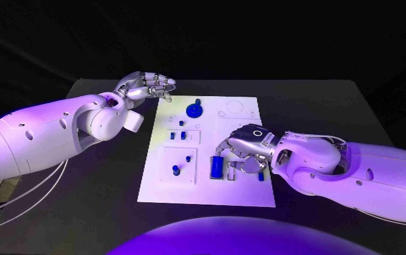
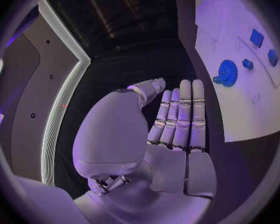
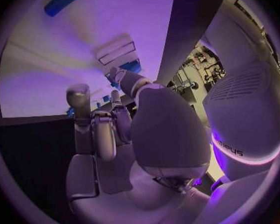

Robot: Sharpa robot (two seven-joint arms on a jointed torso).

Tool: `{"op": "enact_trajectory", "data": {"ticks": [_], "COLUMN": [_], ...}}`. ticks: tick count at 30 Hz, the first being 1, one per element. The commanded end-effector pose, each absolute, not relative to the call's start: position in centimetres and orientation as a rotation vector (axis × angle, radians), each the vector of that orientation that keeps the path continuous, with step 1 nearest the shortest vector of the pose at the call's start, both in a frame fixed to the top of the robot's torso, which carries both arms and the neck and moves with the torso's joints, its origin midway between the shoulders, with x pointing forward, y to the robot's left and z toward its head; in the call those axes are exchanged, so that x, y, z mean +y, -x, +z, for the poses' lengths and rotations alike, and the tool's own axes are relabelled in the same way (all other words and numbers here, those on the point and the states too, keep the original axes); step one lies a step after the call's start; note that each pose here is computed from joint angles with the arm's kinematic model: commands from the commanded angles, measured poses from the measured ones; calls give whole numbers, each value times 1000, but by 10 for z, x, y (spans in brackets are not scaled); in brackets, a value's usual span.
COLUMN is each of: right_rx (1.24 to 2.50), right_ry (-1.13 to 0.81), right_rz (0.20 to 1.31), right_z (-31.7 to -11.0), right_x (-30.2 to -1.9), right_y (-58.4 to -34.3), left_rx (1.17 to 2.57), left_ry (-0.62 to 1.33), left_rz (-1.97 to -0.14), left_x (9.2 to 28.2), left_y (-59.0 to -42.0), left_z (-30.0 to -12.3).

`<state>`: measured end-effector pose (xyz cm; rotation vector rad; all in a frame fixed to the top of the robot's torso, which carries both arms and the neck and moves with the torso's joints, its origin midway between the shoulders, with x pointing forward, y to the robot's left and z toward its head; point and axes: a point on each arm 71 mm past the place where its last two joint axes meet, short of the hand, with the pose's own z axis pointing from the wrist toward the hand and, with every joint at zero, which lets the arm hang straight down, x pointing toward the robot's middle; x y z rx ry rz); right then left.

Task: Assemble the parts on the task board

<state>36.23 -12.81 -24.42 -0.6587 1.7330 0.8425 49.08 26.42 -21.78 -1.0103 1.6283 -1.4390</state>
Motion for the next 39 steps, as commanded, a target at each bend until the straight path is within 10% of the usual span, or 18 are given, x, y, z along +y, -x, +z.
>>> {"op": "enact_trajectory", "data": {"ticks": [1,39], "right_rx": [1761,1632], "right_ry": [682,574], "right_rz": [845,844], "right_z": [-247,-240], "right_x": [-127,-133], "right_y": [-361,-366], "left_rx": [1635,1633], "left_ry": [997,999], "left_rz": [-1458,-1447], "left_x": [262,265], "left_y": [-490,-491], "left_z": [-217,-217]}}
